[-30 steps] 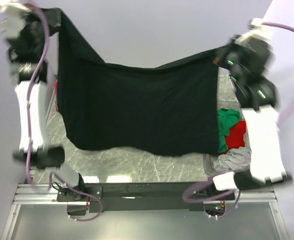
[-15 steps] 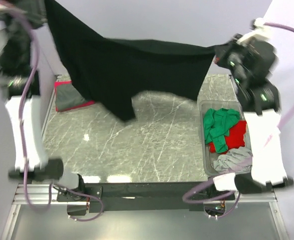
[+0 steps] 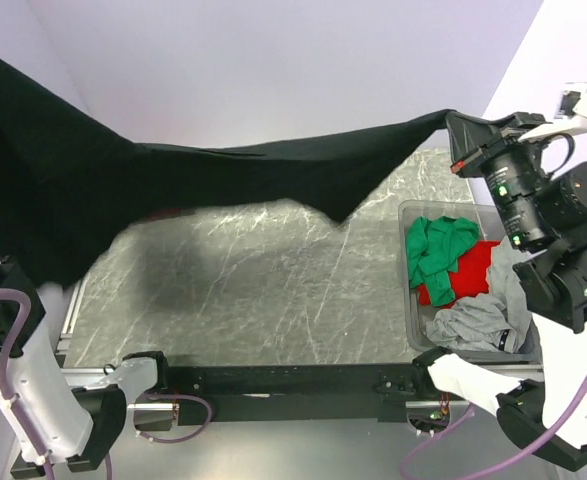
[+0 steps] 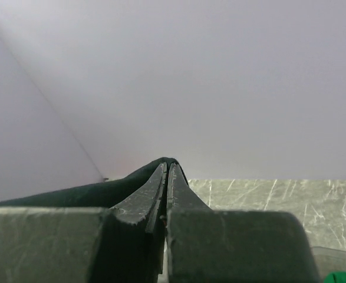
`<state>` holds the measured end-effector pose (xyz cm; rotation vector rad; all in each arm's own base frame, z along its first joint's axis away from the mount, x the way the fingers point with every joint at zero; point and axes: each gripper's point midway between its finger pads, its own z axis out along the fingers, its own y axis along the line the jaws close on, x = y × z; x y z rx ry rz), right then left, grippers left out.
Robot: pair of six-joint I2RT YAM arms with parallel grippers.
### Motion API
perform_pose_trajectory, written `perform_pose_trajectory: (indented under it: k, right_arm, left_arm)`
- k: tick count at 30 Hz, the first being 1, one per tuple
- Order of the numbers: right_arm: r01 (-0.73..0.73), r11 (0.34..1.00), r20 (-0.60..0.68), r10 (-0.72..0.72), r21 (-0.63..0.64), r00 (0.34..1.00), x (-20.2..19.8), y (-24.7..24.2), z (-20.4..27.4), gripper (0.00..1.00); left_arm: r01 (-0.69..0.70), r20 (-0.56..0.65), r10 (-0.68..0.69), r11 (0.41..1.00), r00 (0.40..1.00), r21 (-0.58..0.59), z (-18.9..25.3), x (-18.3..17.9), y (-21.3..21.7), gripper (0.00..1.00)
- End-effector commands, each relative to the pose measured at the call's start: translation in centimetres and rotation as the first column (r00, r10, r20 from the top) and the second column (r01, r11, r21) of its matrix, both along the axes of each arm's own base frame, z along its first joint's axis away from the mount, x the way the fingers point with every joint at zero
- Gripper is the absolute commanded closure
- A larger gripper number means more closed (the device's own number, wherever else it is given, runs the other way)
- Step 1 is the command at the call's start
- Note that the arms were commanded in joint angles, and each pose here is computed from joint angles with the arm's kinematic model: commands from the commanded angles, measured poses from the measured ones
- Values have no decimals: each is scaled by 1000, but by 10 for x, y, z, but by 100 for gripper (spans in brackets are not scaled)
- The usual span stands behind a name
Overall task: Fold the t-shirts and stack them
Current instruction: Flatten the tshirt out
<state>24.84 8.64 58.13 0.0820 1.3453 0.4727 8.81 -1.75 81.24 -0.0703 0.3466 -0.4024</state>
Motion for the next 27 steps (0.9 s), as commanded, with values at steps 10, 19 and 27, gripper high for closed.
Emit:
perform_pose_trajectory:
  k: [10,19,27]
  right_arm:
    - [54,998,-77,-52,21,996,27,3,-26,100]
    - [108,993,-360,-119,-50,925,190,3,-176,100]
    - [91,990,-708,-139,-105,693,324,-5,-333,49]
  left_arm:
    - [16,-134,-10,999,991,44,-13,102,1,100]
    - [210,-807,-218,970,549,-120,-289,443,-10,100]
    - [197,-948,-227,963,222,-184,-444,503,-37,22]
